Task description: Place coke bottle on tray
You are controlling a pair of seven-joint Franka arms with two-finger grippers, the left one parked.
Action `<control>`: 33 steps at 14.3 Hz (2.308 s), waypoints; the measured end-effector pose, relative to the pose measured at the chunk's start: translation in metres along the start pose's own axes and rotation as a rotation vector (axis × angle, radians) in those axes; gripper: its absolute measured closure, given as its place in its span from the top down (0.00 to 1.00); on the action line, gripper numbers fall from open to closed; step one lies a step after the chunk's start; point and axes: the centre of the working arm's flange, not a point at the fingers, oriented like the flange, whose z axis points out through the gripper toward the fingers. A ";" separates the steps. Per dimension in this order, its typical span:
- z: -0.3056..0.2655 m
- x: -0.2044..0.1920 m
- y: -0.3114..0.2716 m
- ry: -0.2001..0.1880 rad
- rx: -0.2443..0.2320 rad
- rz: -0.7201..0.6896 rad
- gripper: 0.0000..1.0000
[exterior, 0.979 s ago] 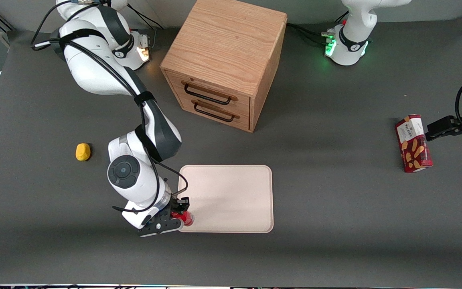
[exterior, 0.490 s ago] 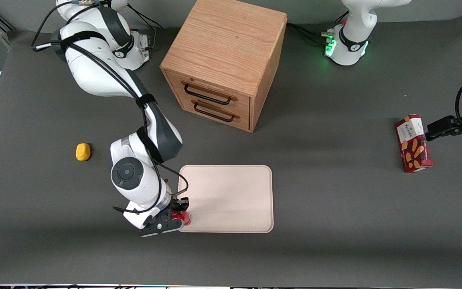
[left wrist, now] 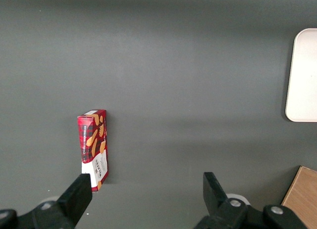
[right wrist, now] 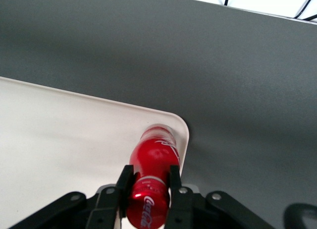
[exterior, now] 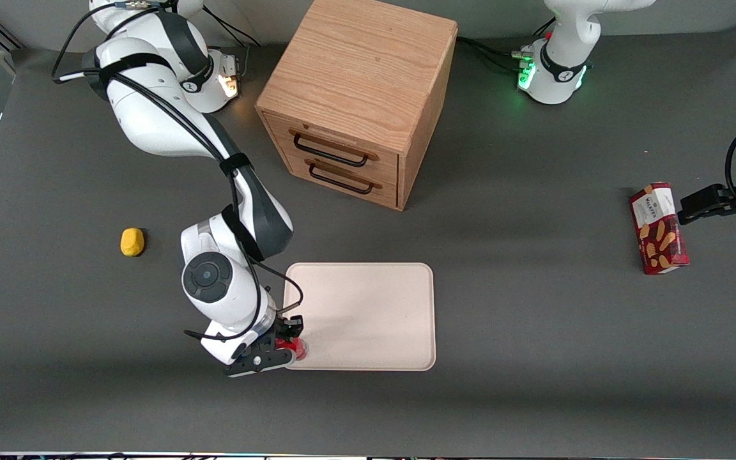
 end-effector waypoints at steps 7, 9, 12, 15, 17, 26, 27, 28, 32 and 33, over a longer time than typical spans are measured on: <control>-0.001 0.004 0.000 0.054 0.014 0.001 1.00; -0.012 0.008 0.007 0.069 0.014 0.015 1.00; -0.056 0.012 0.039 0.099 0.009 0.103 1.00; -0.125 -0.007 0.079 0.098 0.019 0.210 1.00; -0.171 -0.036 0.113 0.055 0.027 0.282 1.00; -0.314 -0.181 0.224 -0.146 0.006 0.379 1.00; -0.320 -0.195 0.231 -0.146 0.015 0.378 1.00; -0.326 -0.208 0.236 -0.149 0.023 0.372 1.00; -0.342 -0.235 0.259 -0.152 0.034 0.381 1.00; -0.341 -0.236 0.262 -0.154 0.020 0.382 1.00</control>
